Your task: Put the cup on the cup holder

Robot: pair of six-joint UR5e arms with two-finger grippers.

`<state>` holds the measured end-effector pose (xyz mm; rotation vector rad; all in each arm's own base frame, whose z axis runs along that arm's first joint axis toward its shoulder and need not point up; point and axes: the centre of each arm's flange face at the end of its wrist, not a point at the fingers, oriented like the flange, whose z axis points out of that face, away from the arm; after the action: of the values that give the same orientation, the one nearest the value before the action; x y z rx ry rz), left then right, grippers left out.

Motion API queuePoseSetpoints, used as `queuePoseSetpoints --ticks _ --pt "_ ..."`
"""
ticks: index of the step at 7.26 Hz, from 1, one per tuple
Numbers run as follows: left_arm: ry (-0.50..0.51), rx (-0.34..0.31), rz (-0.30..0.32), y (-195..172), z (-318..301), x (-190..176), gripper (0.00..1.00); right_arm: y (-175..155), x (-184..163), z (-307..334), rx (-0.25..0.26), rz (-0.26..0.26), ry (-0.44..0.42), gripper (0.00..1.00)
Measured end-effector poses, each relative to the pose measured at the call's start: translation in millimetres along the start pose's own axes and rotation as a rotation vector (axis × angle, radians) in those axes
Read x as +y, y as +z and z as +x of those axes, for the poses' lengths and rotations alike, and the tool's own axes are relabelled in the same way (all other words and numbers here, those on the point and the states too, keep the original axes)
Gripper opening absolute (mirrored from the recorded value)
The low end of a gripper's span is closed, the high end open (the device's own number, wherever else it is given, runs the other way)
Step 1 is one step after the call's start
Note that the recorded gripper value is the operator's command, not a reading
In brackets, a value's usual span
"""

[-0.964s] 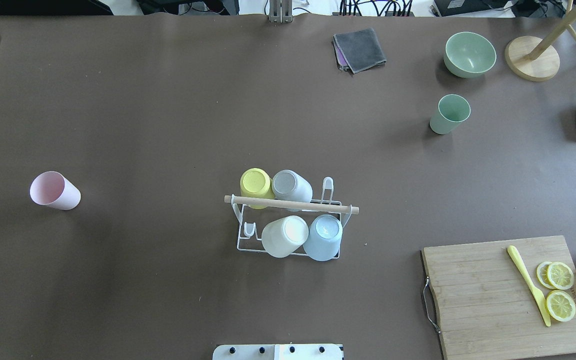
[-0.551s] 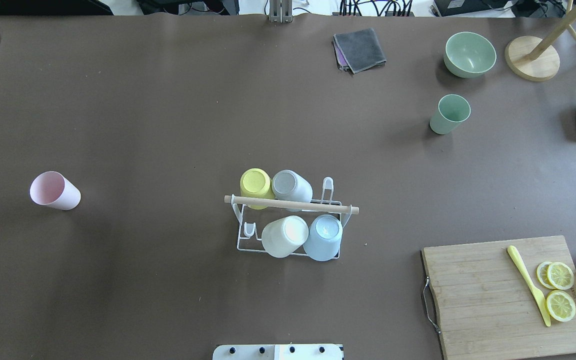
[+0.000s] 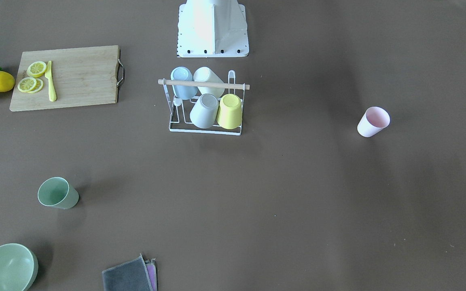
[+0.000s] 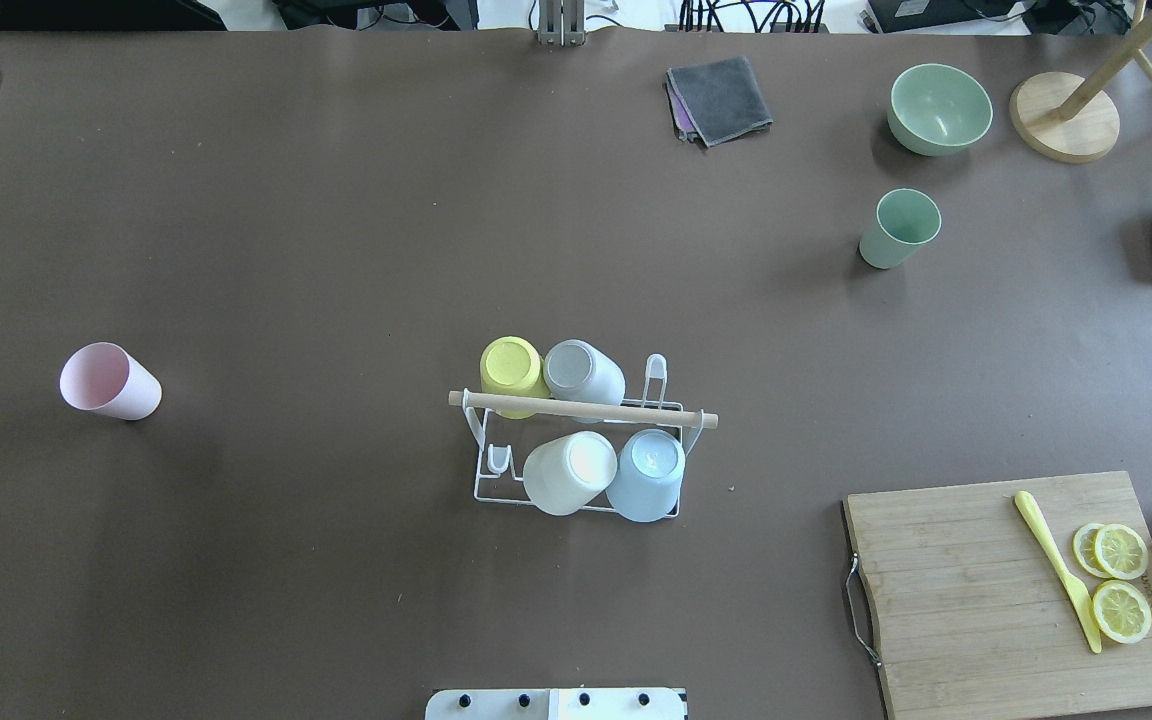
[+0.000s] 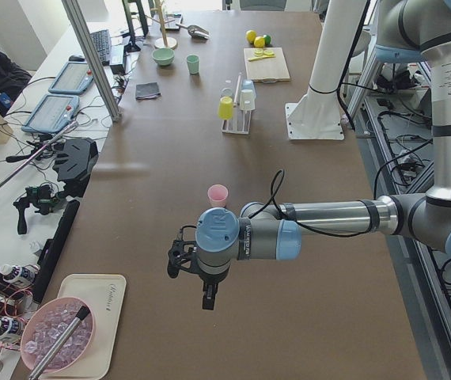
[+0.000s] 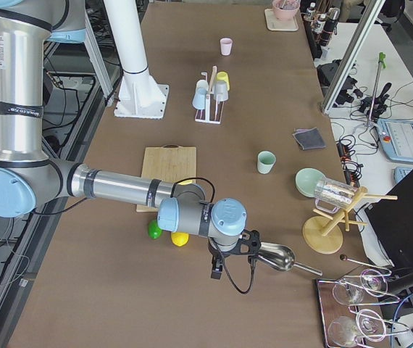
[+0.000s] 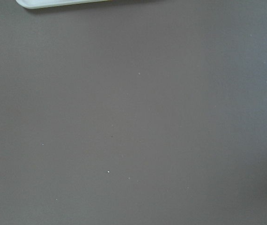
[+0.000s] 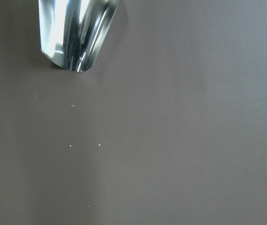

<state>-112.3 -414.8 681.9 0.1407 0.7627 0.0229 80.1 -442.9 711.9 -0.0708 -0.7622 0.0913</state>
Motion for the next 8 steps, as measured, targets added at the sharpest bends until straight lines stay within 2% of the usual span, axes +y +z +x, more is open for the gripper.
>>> queuePoseSetpoints --ticks 4,5,8 --pt "0.008 -0.029 -0.017 24.7 -20.5 6.6 0.98 -7.7 -3.7 -7.2 0.0 0.019 -0.016 1.0" --pt "0.05 -0.069 -0.036 30.1 -16.7 7.2 0.98 -10.5 -4.9 -9.2 0.0 0.025 -0.02 1.0" --pt "0.282 -0.287 -0.129 44.6 38.3 -4.9 0.98 -18.6 -7.5 -15.8 0.002 0.041 -0.031 1.0"
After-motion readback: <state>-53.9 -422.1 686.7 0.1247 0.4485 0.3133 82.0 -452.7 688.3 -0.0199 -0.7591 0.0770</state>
